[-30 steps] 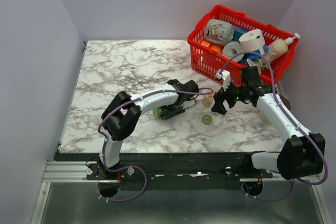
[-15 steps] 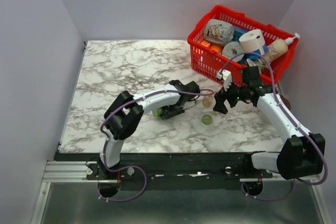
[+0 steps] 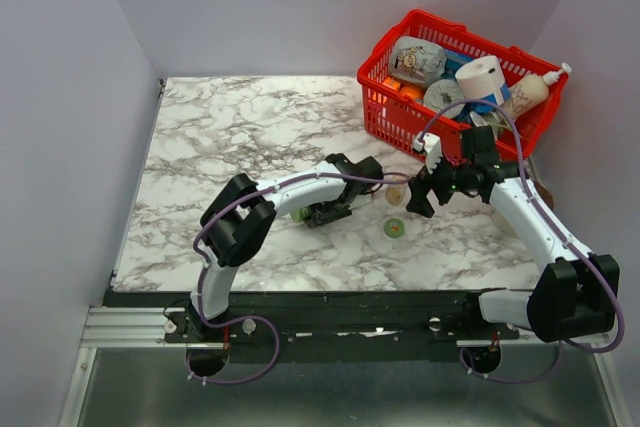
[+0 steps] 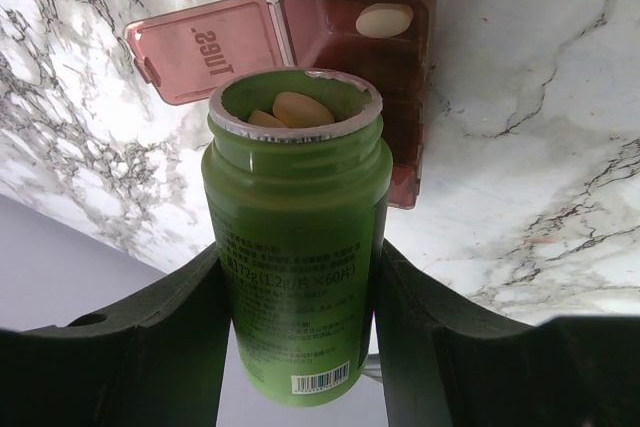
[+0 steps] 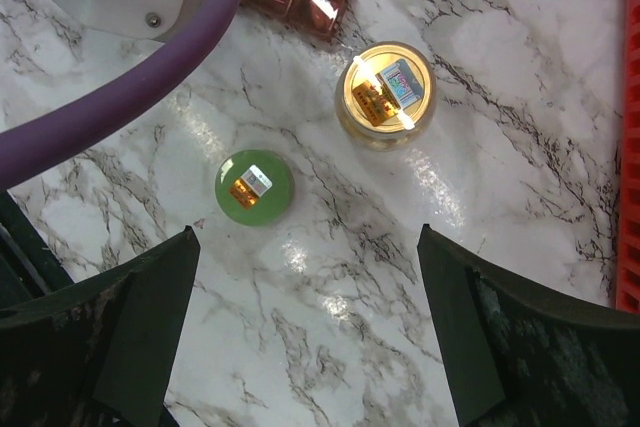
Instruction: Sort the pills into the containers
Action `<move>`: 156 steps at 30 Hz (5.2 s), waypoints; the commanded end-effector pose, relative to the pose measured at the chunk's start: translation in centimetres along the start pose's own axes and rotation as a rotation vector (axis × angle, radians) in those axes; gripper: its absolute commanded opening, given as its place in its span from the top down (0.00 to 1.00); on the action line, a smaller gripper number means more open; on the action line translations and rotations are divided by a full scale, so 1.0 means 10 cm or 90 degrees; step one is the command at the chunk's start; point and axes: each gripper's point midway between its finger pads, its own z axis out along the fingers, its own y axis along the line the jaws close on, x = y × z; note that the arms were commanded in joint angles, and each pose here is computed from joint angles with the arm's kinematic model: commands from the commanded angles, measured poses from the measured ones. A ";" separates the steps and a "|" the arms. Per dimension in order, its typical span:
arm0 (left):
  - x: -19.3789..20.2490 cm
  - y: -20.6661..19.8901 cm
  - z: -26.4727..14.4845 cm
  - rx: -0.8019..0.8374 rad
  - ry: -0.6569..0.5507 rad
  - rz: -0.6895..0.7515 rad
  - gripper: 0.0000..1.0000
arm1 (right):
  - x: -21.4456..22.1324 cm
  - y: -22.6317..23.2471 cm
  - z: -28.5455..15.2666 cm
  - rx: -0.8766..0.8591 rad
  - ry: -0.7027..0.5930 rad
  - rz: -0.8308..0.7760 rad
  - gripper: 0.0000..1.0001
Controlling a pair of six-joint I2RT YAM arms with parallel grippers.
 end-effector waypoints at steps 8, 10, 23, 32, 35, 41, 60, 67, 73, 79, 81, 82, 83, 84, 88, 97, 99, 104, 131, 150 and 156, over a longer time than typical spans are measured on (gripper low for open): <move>-0.02 0.06 -0.03 -0.038 0.010 0.040 1.00 | 0.02 -0.02 -0.03 0.005 0.011 0.003 0.00; -0.03 0.05 -0.05 -0.041 0.009 0.045 1.00 | 0.01 -0.02 -0.03 0.006 0.010 0.001 0.00; -0.05 0.01 -0.07 -0.038 -0.002 0.065 1.00 | 0.02 -0.03 -0.03 0.004 0.012 0.003 0.00; -0.01 -0.06 -0.01 0.003 -0.040 0.026 1.00 | 0.02 -0.03 -0.03 0.006 0.012 0.003 0.00; -0.01 -0.06 -0.01 0.013 -0.060 0.004 1.00 | 0.03 -0.03 -0.02 0.003 0.013 0.004 0.00; -0.05 0.00 -0.06 0.013 -0.111 -0.037 1.00 | 0.05 -0.03 -0.01 0.001 0.017 0.010 0.00; -0.19 0.25 -1.00 0.103 -0.564 -0.245 1.00 | 0.08 -0.02 0.03 -0.010 0.023 0.018 0.00; 0.13 0.14 -1.86 0.208 -1.013 -0.303 1.00 | 0.07 -0.01 0.05 -0.019 0.022 0.022 0.00; 0.51 0.17 -2.87 0.225 -1.318 -0.249 1.00 | 0.09 0.00 0.07 -0.026 0.024 0.028 0.00; 0.55 0.09 -3.14 0.336 -1.395 -0.207 1.00 | 0.09 -0.01 0.07 -0.024 0.026 0.028 0.00; 0.65 0.04 -3.41 0.366 -1.471 -0.139 1.00 | 0.11 -0.01 0.08 -0.025 0.030 0.029 0.00; 0.69 0.03 -3.45 0.409 -1.479 -0.148 1.00 | 0.11 -0.02 0.08 -0.022 0.031 0.029 0.00; 0.75 0.13 -3.42 0.389 -1.506 -0.167 1.00 | 0.09 -0.02 0.07 -0.023 0.029 0.028 0.00; 0.79 0.15 -3.46 0.412 -1.521 -0.171 1.00 | 0.10 -0.01 0.08 -0.024 0.029 0.027 0.00; 0.80 0.19 -3.91 0.533 -1.527 -0.127 1.00 | 0.12 -0.02 0.09 -0.023 0.034 0.030 0.00; 0.70 0.40 -4.19 0.744 -1.406 -0.182 1.00 | 0.12 -0.02 0.08 -0.023 0.032 0.029 0.00; 0.48 0.22 -3.86 0.700 -1.271 -0.117 1.00 | 0.10 -0.02 0.08 -0.023 0.030 0.027 0.00; 0.58 -0.25 -3.87 0.844 -1.203 0.009 1.00 | 0.12 -0.02 0.07 -0.018 0.033 0.026 0.00; 0.27 -0.19 -0.57 0.182 -0.481 -0.028 1.00 | 0.13 -0.04 0.07 -0.013 0.037 0.024 0.00; 0.17 -0.16 -0.02 0.165 -0.262 -0.011 1.00 | 0.13 -0.03 0.04 -0.010 0.036 0.012 0.00; 0.17 -0.11 -0.01 0.155 -0.204 -0.018 1.00 | 0.14 -0.04 0.03 -0.008 0.038 0.011 0.00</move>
